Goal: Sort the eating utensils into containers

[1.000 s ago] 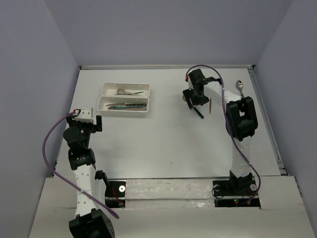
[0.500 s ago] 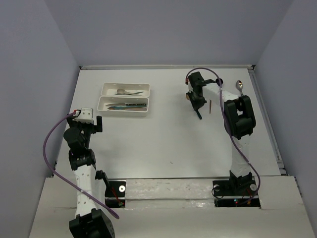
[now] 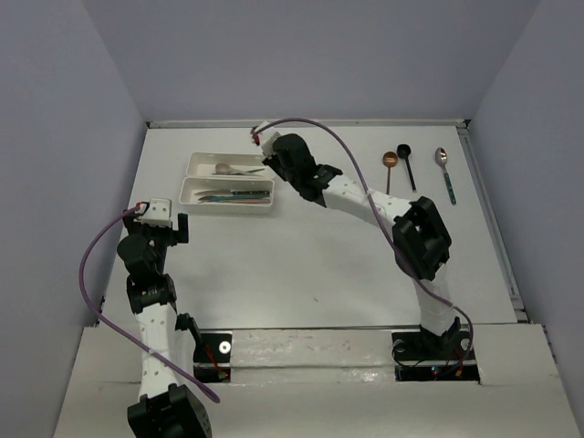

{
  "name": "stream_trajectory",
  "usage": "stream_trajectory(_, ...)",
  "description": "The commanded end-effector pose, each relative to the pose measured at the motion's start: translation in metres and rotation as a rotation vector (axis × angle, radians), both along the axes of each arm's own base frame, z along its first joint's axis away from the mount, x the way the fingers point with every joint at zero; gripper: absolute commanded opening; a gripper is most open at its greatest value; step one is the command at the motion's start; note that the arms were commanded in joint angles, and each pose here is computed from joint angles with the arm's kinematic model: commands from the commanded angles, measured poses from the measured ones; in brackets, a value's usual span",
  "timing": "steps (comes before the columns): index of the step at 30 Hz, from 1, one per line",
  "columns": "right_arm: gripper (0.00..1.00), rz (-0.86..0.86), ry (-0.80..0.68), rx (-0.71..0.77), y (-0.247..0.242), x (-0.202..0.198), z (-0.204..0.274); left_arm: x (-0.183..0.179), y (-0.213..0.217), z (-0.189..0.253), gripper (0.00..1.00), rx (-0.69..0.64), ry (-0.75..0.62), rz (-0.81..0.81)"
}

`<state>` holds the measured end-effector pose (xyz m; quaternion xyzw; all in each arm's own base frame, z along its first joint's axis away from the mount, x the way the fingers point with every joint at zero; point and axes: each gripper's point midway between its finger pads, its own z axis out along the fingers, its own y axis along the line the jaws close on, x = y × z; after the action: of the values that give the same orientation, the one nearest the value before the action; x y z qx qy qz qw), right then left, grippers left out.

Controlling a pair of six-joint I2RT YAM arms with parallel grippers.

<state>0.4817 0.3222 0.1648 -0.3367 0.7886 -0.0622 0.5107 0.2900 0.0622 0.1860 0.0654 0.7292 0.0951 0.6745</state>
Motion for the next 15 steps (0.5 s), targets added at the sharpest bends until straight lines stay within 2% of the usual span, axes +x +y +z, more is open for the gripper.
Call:
stream_trajectory(1,0.00,0.162,-0.424,0.279,0.085,0.035,0.151,0.000,0.002,0.013,0.99,0.034,-0.057,0.006)
stream_trajectory(5,0.00,0.286,-0.397,0.289,0.147,0.054,0.128,0.000,0.002,0.013,0.99,0.035,-0.058,0.005)
stream_trajectory(6,0.00,0.298,-0.369,0.254,0.158,0.062,0.093,0.000,0.002,0.013,0.99,0.036,-0.057,0.005)
stream_trajectory(7,0.00,0.322,-0.374,0.244,0.167,0.061,0.088,0.000,0.002,0.012,0.99,0.034,-0.054,0.002)
stream_trajectory(15,0.00,0.390,-0.315,0.059,0.170,0.065,0.015,0.004,-0.001,0.006,0.99,0.026,-0.030,-0.022)
